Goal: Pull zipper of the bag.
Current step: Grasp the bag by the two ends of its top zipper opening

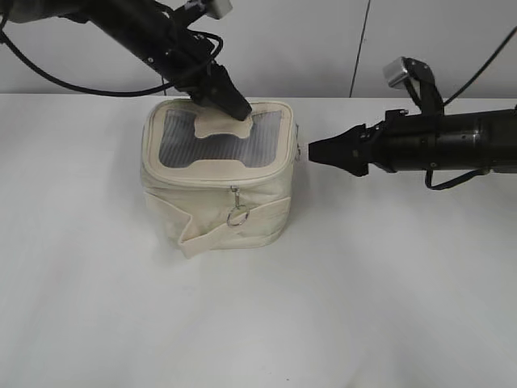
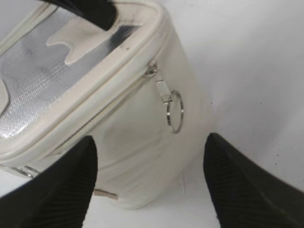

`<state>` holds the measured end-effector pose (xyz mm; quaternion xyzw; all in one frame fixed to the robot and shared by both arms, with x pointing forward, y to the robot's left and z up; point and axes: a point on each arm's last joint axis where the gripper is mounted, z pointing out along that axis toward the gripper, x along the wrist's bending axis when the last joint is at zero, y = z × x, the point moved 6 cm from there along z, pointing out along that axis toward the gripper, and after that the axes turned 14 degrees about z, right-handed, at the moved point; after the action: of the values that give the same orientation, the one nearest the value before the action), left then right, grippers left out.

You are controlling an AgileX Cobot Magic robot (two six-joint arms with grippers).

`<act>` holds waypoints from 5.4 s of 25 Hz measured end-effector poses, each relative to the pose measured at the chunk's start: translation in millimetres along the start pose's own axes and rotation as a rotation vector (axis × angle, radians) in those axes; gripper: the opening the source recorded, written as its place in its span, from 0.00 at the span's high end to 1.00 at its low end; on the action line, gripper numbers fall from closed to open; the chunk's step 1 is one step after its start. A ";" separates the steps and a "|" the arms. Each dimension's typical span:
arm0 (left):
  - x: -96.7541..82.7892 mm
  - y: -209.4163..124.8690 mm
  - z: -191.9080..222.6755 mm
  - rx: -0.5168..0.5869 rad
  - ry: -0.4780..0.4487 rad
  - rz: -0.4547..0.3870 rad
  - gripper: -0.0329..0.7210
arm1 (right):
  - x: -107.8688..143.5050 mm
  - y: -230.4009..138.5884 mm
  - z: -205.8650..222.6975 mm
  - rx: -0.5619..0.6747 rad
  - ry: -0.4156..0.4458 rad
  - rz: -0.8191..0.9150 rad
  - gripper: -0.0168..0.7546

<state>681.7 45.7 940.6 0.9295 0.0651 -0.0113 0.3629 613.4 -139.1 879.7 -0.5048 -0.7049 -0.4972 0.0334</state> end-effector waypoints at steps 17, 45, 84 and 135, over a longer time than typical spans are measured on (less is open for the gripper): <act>-2.8 6.1 1.7 0.013 0.002 0.016 0.88 | -2.3 -5.7 22.3 0.058 -0.116 -0.119 0.36; -2.9 7.2 2.0 0.022 0.008 0.026 0.88 | -5.7 2.2 41.7 0.055 -0.127 -0.126 0.37; -0.9 7.8 3.3 0.027 0.028 -0.031 0.89 | 27.7 -12.9 12.2 0.080 -0.145 -0.064 0.64; 4.3 10.7 5.4 0.023 0.083 -0.229 0.89 | 112.0 -55.3 14.7 0.232 0.008 -0.003 0.97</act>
<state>687.5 34.7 943.5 0.9197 0.1858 -0.0148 0.3456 524.2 -52.1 896.9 -0.4945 -0.7582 -0.4145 0.0936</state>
